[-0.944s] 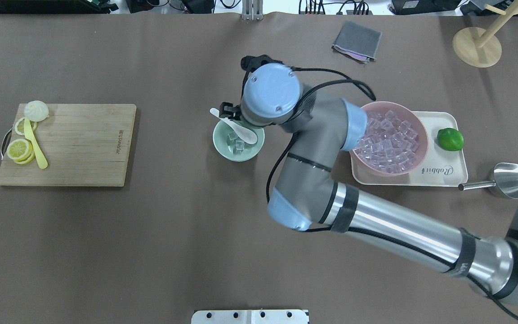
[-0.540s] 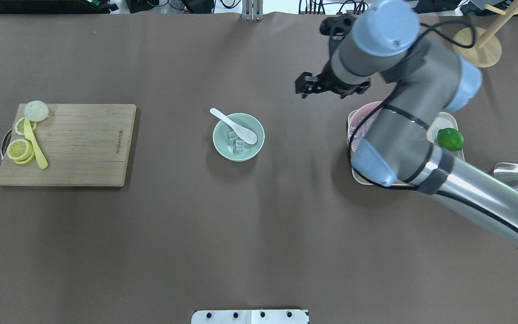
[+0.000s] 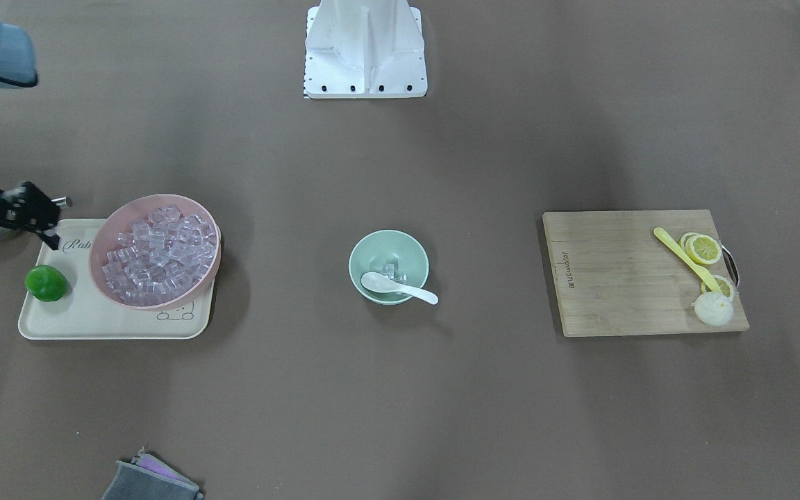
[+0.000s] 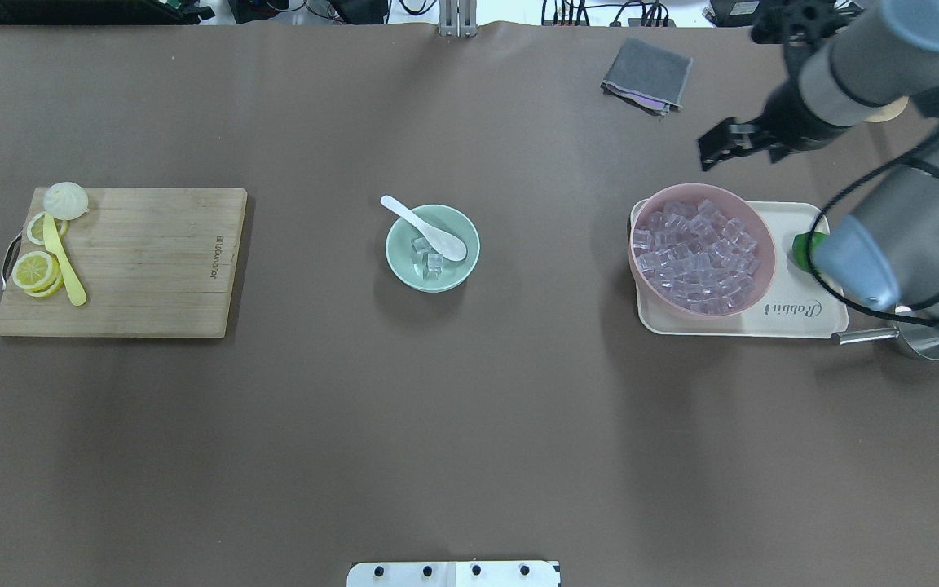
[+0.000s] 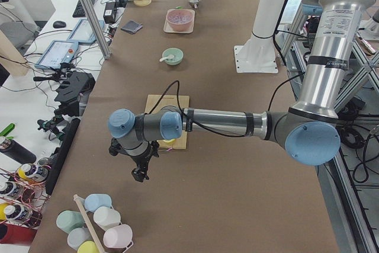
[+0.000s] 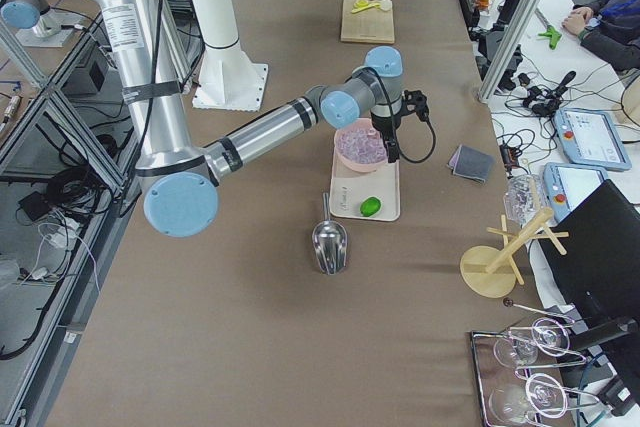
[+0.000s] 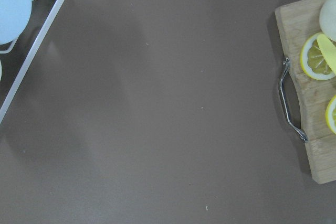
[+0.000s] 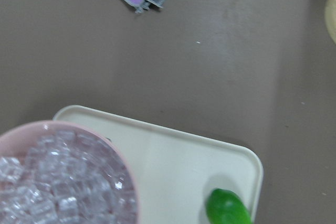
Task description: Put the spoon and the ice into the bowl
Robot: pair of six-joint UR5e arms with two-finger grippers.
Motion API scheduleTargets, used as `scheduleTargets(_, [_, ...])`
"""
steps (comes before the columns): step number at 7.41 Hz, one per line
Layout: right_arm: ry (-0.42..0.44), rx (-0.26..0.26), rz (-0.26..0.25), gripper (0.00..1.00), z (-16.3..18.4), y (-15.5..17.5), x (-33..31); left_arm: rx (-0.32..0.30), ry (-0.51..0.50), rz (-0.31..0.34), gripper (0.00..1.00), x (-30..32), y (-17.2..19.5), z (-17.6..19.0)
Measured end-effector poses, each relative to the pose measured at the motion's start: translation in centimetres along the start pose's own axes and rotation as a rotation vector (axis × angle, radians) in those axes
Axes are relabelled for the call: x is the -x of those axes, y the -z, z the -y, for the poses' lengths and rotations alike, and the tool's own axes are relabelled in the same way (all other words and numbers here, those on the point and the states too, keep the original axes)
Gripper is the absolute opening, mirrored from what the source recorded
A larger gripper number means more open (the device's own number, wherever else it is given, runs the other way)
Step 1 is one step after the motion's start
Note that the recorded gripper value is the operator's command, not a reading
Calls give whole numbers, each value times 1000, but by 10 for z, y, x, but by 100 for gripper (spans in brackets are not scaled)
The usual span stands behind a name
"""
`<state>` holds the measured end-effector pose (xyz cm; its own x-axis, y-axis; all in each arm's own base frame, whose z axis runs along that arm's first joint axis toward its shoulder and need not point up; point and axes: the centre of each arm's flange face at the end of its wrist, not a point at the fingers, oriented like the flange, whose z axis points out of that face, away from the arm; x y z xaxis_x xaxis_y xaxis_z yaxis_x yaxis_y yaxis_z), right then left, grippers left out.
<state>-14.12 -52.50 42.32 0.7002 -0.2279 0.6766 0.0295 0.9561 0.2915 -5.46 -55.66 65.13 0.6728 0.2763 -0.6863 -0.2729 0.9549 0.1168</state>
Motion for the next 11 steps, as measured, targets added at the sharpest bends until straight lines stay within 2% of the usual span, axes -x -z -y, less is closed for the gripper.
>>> scheduleTargets(3, [94,33,-63,100,-96,36,-150,0,35,-4,99,18,-3,-23])
scheduleTargets(4, [97,47,-83,100,-130,44,-186,1,40,-5,99,19,-4,-26])
scheduleTargets(6, [34,76,-109,100,-189,52,-234,3,50,-8,99,21,-8,-35])
scheduleTargets(8, [-33,91,-120,100,-214,51,-252,-21,33,-4,99,11,1,-38])
scheduleTargets(11, [-114,102,-124,100,-225,44,-260,-57,-10,17,99,-10,14,-56])
